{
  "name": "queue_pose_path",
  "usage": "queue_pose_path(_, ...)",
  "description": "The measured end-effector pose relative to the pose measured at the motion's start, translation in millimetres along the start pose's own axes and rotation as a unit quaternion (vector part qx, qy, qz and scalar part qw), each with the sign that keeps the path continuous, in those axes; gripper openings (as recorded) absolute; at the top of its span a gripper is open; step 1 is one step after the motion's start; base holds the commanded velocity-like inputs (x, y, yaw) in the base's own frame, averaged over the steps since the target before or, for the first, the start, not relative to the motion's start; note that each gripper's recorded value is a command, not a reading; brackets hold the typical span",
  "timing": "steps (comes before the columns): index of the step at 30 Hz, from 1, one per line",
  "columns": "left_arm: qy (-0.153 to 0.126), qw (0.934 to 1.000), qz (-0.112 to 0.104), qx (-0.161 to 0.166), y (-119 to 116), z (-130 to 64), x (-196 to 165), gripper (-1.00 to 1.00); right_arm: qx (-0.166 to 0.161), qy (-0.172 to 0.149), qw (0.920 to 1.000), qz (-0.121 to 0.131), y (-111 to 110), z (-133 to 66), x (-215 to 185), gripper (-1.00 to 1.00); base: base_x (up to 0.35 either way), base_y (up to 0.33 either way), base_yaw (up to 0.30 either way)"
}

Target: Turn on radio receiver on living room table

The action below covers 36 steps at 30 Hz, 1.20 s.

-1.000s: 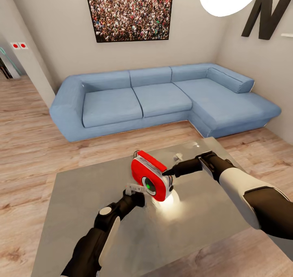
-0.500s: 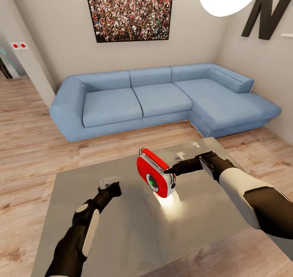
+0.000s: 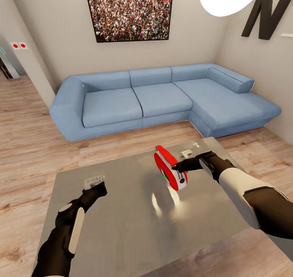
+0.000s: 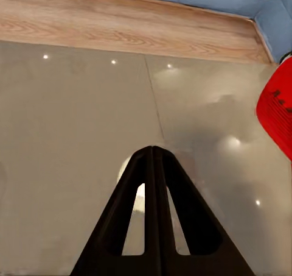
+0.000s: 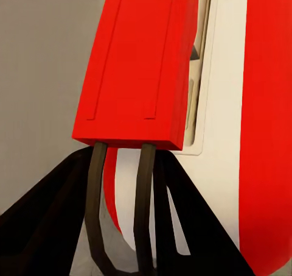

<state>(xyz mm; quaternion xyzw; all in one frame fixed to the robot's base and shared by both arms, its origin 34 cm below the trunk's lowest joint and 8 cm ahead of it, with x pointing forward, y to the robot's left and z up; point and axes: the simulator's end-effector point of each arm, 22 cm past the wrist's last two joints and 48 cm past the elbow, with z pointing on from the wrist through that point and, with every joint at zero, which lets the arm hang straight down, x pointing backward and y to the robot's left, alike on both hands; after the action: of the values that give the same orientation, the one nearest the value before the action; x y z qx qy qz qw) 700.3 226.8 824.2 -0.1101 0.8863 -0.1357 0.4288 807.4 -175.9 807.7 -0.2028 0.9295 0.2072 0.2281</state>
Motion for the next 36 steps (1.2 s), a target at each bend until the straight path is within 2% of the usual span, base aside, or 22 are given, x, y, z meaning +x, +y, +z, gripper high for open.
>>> queue_pose_path(4, 0.013, 0.9998, 0.000, -0.017, 10.5, -0.8, 4.7, -1.00, 0.029, 0.004, 0.9996, 0.001, -12.6, -0.2, 1.4, -1.00, 0.000, 0.000, 0.000)
queue_pose_path(5, 0.016, 0.9996, 0.000, -0.023, 14.2, -1.1, 5.6, -1.00, 0.055, 0.009, 0.9983, 0.014, -23.7, -1.1, 4.1, -1.00, 0.000, 0.000, 0.000)
queue_pose_path(6, 0.017, 0.9995, 0.000, -0.025, 15.3, -1.2, 5.9, -1.00, 0.078, 0.024, 0.9967, 0.000, -33.3, -2.0, 10.6, -1.00, 0.000, 0.000, 0.000)
queue_pose_path(8, 0.018, 0.9995, 0.000, -0.026, 16.3, -1.5, 5.6, -1.00, 0.082, 0.020, 0.9962, 0.021, -34.1, -2.0, 8.7, -1.00, 0.000, 0.000, 0.000)
queue_pose_path(11, 0.013, 0.9995, 0.002, -0.028, 18.1, -2.9, 0.8, -1.00, 0.089, 0.025, 0.9955, 0.019, -36.5, -2.1, 10.9, -1.00, 0.000, 0.000, 0.000)
queue_pose_path(13, 0.010, 0.9995, 0.005, -0.030, 21.4, -4.0, -2.9, -1.00, 0.077, 0.022, 0.9964, 0.025, -31.2, -1.2, 9.7, -1.00, 0.000, 0.000, 0.000)
queue_pose_path(17, 0.009, 0.9994, 0.006, -0.032, 23.0, -4.6, -4.1, -1.00, 0.017, 0.008, 0.9990, 0.042, -5.6, 1.0, 3.2, -1.00, 0.000, 0.000, 0.000)
queue_pose_path(22, 0.009, 0.9995, 0.006, -0.031, 22.5, -4.5, -4.2, -1.00, -0.057, -0.008, 0.9975, 0.039, 22.5, -1.5, -0.8, -1.00, 0.000, 0.000, 0.000)
queue_pose_path(24, 0.009, 0.9995, 0.006, -0.031, 22.5, -4.5, -4.2, -1.00, -0.072, -0.015, 0.9970, 0.023, 27.5, -0.5, 2.3, -1.00, 0.000, 0.000, 0.000)
queue_pose_path(27, 0.009, 0.9995, 0.006, -0.031, 22.5, -4.5, -4.2, -1.00, -0.081, -0.029, 0.9961, 0.019, 28.7, 1.3, 5.9, -1.00, 0.000, 0.000, 0.000)
queue_pose_path(29, 0.009, 0.9995, 0.006, -0.031, 22.1, -4.4, -4.1, -1.00, -0.077, -0.026, 0.9967, 0.002, 25.8, 4.3, 16.0, -1.00, 0.000, 0.000, 0.000)
queue_pose_path(32, 0.009, 0.9995, 0.005, -0.030, 21.4, -4.2, -3.5, -1.00, -0.085, -0.058, 0.9944, 0.024, 26.1, 5.3, 13.9, -1.00, 0.000, 0.000, 0.000)
queue_pose_path(34, 0.010, 0.9995, 0.005, -0.030, 21.2, -4.1, -3.3, -1.00, -0.080, -0.058, 0.9951, 0.011, 22.6, 7.8, 24.9, -1.00, 0.000, 0.000, 0.000)
queue_pose_path(36, 0.010, 0.9995, 0.005, -0.029, 20.2, -4.0, -3.0, -1.00, -0.083, -0.079, 0.9932, 0.019, 23.5, 6.8, 18.2, -1.00, 0.000, 0.000, 0.000)
